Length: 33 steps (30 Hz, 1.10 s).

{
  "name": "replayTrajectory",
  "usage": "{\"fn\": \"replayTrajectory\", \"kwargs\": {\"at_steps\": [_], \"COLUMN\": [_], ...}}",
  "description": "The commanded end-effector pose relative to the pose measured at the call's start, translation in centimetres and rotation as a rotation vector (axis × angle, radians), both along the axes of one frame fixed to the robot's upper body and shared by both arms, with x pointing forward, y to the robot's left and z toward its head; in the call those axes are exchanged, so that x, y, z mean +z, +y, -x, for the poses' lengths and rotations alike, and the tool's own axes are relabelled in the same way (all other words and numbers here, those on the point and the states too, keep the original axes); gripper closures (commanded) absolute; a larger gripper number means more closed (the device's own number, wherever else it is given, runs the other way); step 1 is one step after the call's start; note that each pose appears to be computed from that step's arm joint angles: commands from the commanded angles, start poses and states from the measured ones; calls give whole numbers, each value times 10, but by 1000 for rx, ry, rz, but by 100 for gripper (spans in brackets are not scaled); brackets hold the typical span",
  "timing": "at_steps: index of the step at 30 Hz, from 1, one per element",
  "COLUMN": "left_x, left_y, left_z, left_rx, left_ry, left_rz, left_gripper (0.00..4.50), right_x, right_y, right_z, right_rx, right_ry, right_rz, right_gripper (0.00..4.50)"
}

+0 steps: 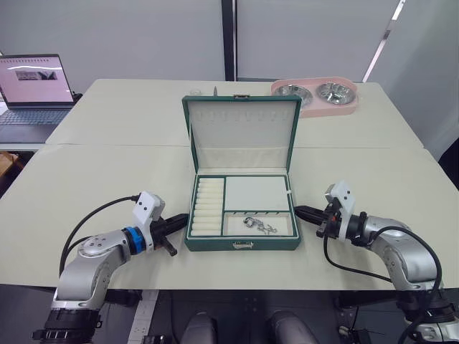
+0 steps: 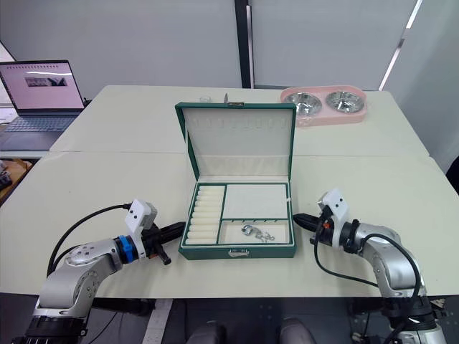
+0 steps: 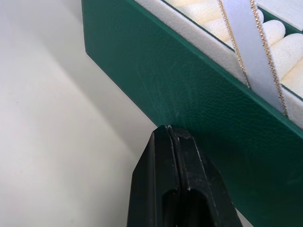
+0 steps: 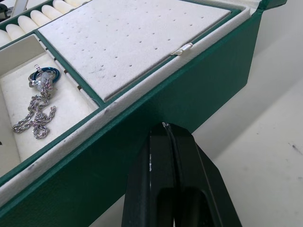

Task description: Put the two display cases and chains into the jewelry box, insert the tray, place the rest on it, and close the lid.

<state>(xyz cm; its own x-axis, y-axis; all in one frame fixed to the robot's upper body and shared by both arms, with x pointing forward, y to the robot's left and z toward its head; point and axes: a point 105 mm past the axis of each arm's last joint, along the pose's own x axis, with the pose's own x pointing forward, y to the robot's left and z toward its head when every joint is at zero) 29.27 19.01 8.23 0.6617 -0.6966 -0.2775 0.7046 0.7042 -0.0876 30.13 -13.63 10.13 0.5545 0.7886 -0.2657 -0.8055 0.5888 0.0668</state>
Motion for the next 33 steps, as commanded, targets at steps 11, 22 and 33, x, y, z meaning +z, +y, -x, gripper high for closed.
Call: {"fn": "replayTrajectory", "kwargs": {"at_steps": [11, 22, 33], "left_x": [-1, 18, 64], "left_y": [-39, 2, 38], "left_z": [7, 2, 48], "left_rx": [-177, -39, 47], "left_ry": [-8, -190, -355], "left_rz": [68, 77, 88], "left_gripper": [450, 450, 450], "right_x": [3, 25, 60], "right_y": [34, -17, -66], "right_z": [18, -6, -56], "right_rx": [156, -13, -120], "right_ry": [1, -89, -213], "right_rz": [-63, -43, -40], "right_gripper": [447, 447, 447]}}
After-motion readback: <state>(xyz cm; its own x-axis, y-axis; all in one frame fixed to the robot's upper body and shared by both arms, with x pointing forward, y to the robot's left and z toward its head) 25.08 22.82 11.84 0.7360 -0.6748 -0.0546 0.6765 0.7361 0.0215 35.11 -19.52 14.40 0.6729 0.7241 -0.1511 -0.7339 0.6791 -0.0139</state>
